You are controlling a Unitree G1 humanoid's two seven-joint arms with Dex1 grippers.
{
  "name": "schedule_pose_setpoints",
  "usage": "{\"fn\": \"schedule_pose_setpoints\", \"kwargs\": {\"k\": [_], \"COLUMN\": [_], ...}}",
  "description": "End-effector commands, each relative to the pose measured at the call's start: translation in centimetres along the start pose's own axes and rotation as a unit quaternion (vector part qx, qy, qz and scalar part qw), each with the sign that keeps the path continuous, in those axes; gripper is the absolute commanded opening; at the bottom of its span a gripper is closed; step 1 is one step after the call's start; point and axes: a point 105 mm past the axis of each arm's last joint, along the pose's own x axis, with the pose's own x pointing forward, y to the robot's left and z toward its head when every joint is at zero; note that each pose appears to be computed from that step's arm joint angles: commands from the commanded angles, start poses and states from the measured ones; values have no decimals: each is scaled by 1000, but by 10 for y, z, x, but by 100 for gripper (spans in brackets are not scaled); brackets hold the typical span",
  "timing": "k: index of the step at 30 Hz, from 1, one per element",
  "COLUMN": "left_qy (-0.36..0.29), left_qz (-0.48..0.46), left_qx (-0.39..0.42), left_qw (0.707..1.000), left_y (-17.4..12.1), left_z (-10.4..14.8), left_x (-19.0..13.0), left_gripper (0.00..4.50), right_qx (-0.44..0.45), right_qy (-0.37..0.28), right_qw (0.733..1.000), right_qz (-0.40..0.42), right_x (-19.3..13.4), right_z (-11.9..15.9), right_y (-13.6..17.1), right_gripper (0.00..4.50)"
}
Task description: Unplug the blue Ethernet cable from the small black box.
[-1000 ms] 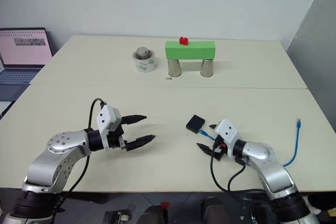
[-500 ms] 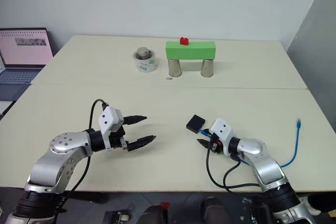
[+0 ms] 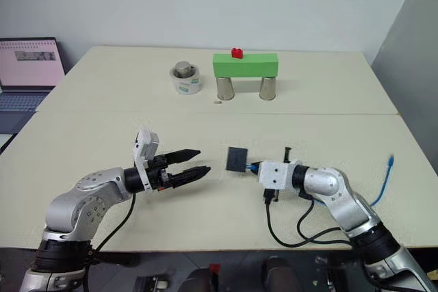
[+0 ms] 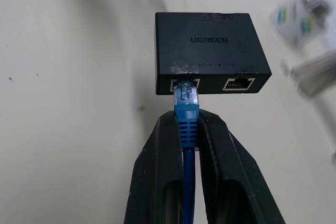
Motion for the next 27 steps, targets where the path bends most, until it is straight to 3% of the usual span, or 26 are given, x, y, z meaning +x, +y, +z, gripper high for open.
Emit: {"fn": "schedule_pose_setpoints", "kwargs": {"k": [1,8,12,22,26,27], "left_qy": [-14,-16,-33,-23,-19,-19], "left_qz": [-36,-63,-72,-95,-95,-94], "left_qx": [-8,-26,-29,-29,-26,-26], "left_qw": [999,998,996,995,995,995], "left_y": [-14,-23,-25,-30,-29,-29], "left_z": [8,7,12,14,13,14], "left_x": [4,13,7,3,4,4], "left_gripper": [450,450,389,170,83,78], "right_qx": [-96,-126,-142,-198,-215,-215], "right_qy": [-59,-97,-105,-132,-129,-130], "right_qw": [994,987,984,970,968,968], "right_qz": [-2,-11,-19,-59,-30,-26], "right_x": [1,6,6,8,12,13], "right_z": [27,41,44,53,51,51], "right_y": [-4,-8,-10,-17,-8,-6], "right_gripper": [13,13,13,13,13,13]}}
